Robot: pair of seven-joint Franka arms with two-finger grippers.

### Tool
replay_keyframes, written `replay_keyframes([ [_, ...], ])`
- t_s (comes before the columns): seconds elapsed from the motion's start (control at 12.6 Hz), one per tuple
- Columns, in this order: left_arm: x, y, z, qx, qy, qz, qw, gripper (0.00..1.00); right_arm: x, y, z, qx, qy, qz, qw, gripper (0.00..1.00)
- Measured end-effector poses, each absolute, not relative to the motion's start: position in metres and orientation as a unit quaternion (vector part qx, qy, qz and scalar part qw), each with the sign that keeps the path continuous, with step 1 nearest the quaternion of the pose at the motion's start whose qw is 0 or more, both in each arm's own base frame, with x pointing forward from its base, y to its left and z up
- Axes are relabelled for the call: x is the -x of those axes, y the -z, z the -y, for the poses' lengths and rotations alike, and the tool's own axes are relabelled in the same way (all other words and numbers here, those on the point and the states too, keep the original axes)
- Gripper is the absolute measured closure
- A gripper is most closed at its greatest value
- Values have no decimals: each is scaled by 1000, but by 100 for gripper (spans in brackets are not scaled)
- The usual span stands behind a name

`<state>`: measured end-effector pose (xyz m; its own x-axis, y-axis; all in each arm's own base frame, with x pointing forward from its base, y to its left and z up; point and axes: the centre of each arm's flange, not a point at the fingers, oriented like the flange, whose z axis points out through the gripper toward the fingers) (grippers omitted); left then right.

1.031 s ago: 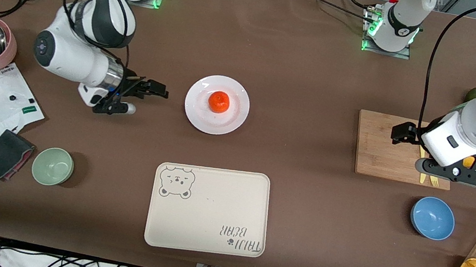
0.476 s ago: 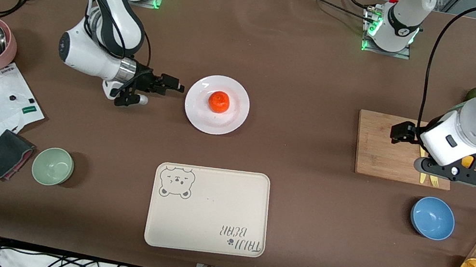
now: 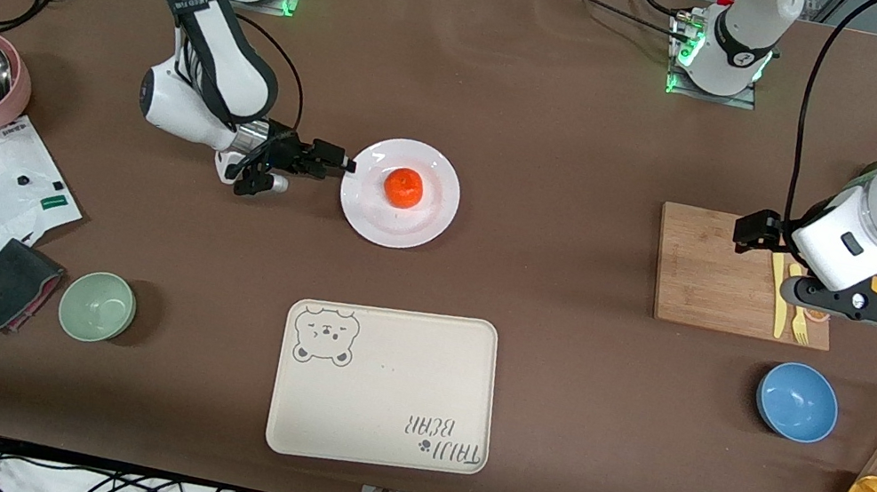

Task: Place orange and plate with both arms
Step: 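Grip the white plate rim with the right gripper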

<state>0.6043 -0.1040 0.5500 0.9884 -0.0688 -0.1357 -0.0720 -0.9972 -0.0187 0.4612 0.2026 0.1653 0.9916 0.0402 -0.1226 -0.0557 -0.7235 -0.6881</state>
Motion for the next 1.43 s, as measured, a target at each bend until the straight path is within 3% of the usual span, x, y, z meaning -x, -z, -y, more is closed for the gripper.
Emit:
replay_keyframes([
  [0.4,-595,-583,72,999,-46,8,-16,0,-448,-151,-222,919,-63,-21,389,2],
  [0.48,-588,-592,56,999,-41,23,-22,0,-447,-150,-223,919,-62,-18,390,5],
  [0.56,-581,-596,47,998,-40,31,-26,0,-447,-150,-223,918,-60,-15,391,14],
  [0.63,-575,-596,45,998,-42,33,-24,0,-446,-148,-223,918,-57,-11,393,14],
  [0.87,-570,-588,55,998,-52,27,-22,0,-440,-135,-222,913,-44,-3,406,49],
  [0.95,-569,-587,58,998,-54,27,-22,0,-439,-131,-222,912,-42,1,408,49],
  [1.03,-569,-587,58,998,-54,28,-22,0,-438,-128,-222,912,-41,2,408,57],
  [1.19,-570,-587,56,998,-54,30,-22,0,-438,-128,-222,912,-41,3,409,84],
  [1.27,-570,-587,56,998,-54,32,-22,0,-439,-130,-223,911,-40,0,411,92],
  [1.43,-570,-586,56,997,-54,40,-21,0,-439,-130,-223,910,-39,0,412,93],
])
